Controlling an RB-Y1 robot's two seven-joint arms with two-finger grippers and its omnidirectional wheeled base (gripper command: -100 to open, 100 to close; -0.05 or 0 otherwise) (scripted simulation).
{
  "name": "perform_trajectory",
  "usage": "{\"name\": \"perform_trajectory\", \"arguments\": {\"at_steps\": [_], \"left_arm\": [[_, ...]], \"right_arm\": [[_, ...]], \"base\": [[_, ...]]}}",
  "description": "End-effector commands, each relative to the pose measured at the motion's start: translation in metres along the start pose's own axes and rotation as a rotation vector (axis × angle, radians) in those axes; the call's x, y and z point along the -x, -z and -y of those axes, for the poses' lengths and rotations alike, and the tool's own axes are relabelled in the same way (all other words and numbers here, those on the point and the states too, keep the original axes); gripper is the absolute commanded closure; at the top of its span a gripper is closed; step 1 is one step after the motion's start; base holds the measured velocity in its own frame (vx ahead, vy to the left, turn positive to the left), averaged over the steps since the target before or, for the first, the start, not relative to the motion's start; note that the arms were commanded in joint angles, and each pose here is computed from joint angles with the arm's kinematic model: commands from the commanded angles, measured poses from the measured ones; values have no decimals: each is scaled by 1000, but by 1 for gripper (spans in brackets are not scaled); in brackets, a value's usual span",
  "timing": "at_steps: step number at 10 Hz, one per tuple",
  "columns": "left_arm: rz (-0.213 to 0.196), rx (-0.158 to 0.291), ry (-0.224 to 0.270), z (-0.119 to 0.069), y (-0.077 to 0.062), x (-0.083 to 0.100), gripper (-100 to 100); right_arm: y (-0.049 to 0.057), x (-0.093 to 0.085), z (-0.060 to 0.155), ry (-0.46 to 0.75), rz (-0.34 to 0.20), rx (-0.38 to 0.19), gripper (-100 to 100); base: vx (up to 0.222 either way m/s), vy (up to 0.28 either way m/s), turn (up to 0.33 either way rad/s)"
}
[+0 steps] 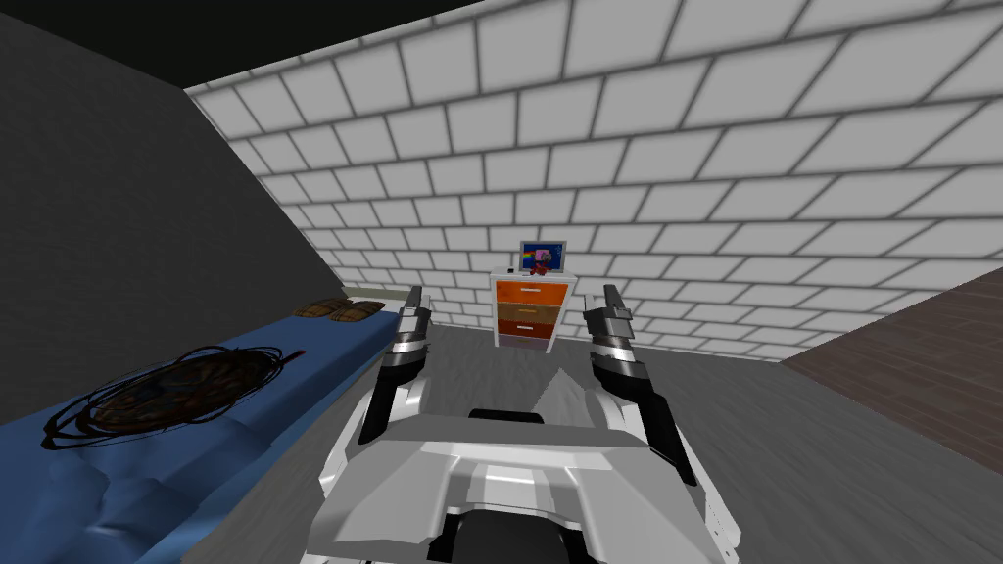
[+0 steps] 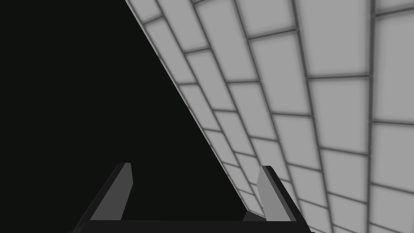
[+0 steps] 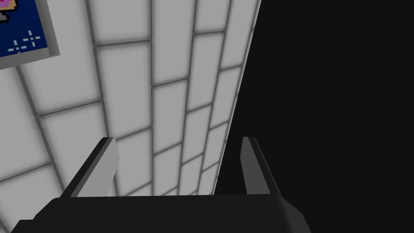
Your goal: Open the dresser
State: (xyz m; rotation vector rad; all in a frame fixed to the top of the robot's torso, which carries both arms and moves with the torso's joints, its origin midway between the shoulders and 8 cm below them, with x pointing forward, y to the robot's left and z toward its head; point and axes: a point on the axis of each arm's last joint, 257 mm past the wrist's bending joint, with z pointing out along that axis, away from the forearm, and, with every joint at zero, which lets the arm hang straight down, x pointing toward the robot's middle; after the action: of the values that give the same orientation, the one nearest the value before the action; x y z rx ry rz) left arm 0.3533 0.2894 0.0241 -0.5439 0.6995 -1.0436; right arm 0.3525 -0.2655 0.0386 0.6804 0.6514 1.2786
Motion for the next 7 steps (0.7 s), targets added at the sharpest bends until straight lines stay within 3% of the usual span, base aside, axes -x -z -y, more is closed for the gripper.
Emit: {"name": "perform_trajectory", "arguments": {"at_steps": [1, 7], "left_arm": [[0, 0, 0, 0, 0, 0, 0], [0, 0, 0, 0, 0, 0, 0]], "right_arm": [[0, 0, 0, 0, 0, 0, 0], [0, 0, 0, 0, 0, 0, 0]], "base": [[0, 0, 0], [0, 0, 0]]}}
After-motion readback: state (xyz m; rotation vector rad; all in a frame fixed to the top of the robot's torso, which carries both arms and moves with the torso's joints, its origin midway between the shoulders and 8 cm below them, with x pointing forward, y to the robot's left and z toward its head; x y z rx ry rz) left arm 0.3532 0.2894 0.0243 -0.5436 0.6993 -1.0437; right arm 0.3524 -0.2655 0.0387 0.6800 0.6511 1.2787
